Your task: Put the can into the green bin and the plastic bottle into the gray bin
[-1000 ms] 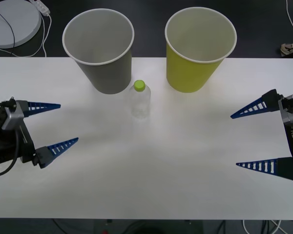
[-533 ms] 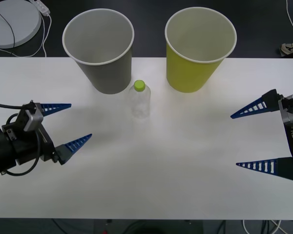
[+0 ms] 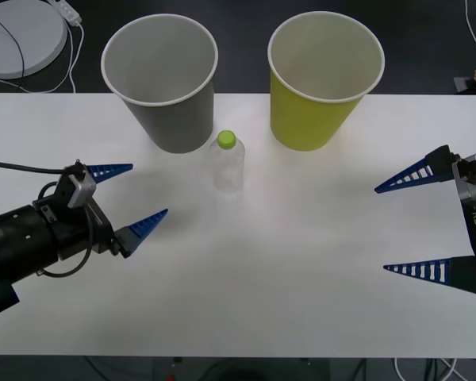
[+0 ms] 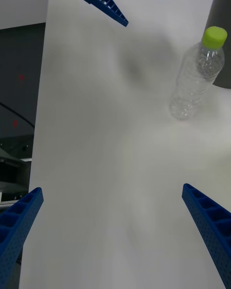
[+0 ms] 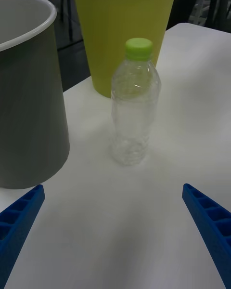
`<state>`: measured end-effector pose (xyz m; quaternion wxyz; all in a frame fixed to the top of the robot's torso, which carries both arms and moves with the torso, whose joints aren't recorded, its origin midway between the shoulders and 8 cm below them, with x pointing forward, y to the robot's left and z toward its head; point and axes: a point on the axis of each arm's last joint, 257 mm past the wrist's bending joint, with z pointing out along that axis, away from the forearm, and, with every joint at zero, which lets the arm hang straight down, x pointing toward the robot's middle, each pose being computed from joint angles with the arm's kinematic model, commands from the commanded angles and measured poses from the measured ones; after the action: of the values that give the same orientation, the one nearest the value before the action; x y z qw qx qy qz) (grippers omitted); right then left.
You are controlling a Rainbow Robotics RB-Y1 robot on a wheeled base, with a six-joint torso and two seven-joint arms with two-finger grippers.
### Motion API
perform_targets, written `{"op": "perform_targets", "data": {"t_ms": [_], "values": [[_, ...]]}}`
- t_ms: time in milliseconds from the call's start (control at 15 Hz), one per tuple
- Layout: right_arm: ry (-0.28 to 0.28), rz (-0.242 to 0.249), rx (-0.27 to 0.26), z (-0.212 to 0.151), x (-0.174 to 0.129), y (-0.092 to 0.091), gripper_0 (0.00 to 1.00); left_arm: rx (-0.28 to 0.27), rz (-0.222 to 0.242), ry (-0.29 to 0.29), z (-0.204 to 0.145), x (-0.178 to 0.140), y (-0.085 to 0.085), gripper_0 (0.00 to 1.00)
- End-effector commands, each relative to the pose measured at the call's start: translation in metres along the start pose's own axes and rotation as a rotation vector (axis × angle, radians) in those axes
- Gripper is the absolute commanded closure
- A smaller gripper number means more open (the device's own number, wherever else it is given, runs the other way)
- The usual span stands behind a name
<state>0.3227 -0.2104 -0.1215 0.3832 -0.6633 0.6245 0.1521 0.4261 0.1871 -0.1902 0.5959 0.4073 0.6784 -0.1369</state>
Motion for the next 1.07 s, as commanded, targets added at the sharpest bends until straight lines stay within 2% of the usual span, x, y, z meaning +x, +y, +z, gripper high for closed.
{"op": "perform_targets", "data": {"t_ms": [67,267,600,667,867,1067], "values": [[0.0,0.0,0.0,0.0,0.0,0.0,0.0,-0.011,0.01,-0.007,0.012,0.003,-0.001,0.0],[0.0,0.0,0.0,0.0,0.0,0.0,0.0,-0.032,0.023,-0.006,0.02,0.006,-0.001,0.0],[0.0,0.0,0.0,0.0,0.0,0.0,0.0,-0.062,0.01,-0.011,0.034,0.01,0.001,0.0],[0.0,0.0,0.0,0.0,0.0,0.0,0.0,-0.068,-0.006,-0.014,0.039,0.013,0.0,0.0],[0.0,0.0,0.0,0.0,0.0,0.0,0.0,-0.093,0.005,-0.036,0.058,0.007,-0.007,0.0],[0.0,0.0,0.0,0.0,0.0,0.0,0.0,-0.088,0.006,-0.057,0.071,-0.004,-0.015,0.0]]}}
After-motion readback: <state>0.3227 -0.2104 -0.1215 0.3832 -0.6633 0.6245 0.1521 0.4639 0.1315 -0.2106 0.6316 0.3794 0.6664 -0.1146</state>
